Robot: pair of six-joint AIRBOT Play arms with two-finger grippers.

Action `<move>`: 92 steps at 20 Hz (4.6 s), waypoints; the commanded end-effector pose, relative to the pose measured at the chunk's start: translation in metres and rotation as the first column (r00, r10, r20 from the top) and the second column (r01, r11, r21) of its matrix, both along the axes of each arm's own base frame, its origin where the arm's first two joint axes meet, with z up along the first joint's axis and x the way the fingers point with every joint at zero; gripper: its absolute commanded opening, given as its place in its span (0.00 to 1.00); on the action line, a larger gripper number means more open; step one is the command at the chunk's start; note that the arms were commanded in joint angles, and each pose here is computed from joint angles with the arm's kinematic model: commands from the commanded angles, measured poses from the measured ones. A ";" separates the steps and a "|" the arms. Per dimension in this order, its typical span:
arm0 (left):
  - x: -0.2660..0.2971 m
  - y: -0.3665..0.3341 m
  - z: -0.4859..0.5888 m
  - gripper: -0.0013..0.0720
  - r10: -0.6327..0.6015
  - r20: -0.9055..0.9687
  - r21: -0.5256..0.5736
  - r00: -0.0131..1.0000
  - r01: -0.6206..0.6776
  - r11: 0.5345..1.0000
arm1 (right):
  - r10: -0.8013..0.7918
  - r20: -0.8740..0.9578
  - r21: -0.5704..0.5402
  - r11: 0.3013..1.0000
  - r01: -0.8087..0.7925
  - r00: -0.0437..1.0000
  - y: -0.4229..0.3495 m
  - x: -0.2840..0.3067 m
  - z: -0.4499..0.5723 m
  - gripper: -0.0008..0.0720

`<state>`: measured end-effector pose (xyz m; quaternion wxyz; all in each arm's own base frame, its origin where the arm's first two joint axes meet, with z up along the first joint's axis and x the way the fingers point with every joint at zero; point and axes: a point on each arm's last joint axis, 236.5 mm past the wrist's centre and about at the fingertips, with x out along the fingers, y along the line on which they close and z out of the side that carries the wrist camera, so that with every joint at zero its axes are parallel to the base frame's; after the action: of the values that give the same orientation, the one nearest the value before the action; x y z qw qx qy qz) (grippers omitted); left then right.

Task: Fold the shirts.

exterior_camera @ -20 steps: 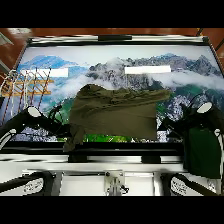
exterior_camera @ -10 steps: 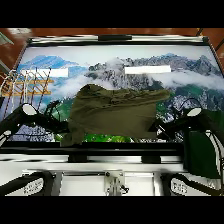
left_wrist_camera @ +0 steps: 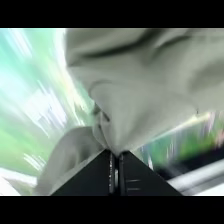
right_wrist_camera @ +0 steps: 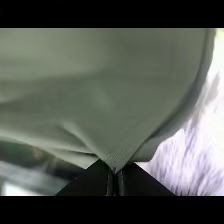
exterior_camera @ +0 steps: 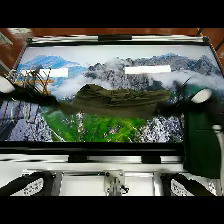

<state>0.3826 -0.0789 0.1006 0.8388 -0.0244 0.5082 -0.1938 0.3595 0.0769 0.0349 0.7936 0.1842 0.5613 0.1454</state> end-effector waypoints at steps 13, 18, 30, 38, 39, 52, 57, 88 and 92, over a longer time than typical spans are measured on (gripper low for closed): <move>-0.215 0.023 0.491 0.06 0.066 0.988 -0.051 0.139 -0.111 0.992 | -0.018 0.972 -0.005 0.995 0.098 0.236 0.008 -0.172 0.495 0.11; -0.136 0.038 0.424 0.06 0.040 0.926 0.033 0.375 -0.185 0.982 | 0.037 0.742 -0.174 0.975 0.138 0.670 -0.020 -0.105 0.378 0.11; 0.098 0.041 0.058 0.06 -0.044 0.241 0.219 0.970 -0.010 0.976 | -0.023 -0.048 -0.244 0.970 0.011 0.999 -0.061 0.096 0.028 0.11; 0.144 0.036 -0.040 0.06 0.065 0.109 0.137 0.992 -0.080 0.987 | -0.215 0.002 -0.229 0.951 0.210 0.977 -0.076 0.153 -0.026 0.12; 0.141 0.032 -0.052 0.06 0.092 0.061 0.113 0.994 -0.099 0.989 | -0.214 -0.017 -0.210 0.956 0.206 0.977 -0.069 0.150 -0.029 0.12; -0.037 0.071 -0.083 0.56 0.142 -0.551 -0.101 0.822 -0.234 0.967 | -0.176 -0.333 -0.311 0.948 0.069 0.926 -0.133 -0.013 0.035 0.88; -0.112 0.025 -0.166 0.79 0.105 -0.626 -0.247 0.773 -0.324 0.913 | -0.201 -0.305 -0.280 0.953 0.114 0.931 -0.126 -0.055 0.010 0.88; -0.068 0.005 -0.150 0.06 0.093 -0.402 -0.230 0.911 -0.198 0.953 | -0.093 -0.630 0.088 0.978 0.190 0.771 -0.017 -0.109 -0.160 0.81; -0.039 0.012 -0.115 0.05 0.087 -0.309 -0.236 0.947 -0.165 0.958 | -0.042 -0.580 0.099 0.988 0.121 0.813 -0.002 -0.095 -0.153 0.12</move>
<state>0.3265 -0.0711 -0.0375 0.7347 -0.2071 0.6173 -0.1906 0.2519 0.0689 -0.1202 0.5579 0.3109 0.7662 0.0705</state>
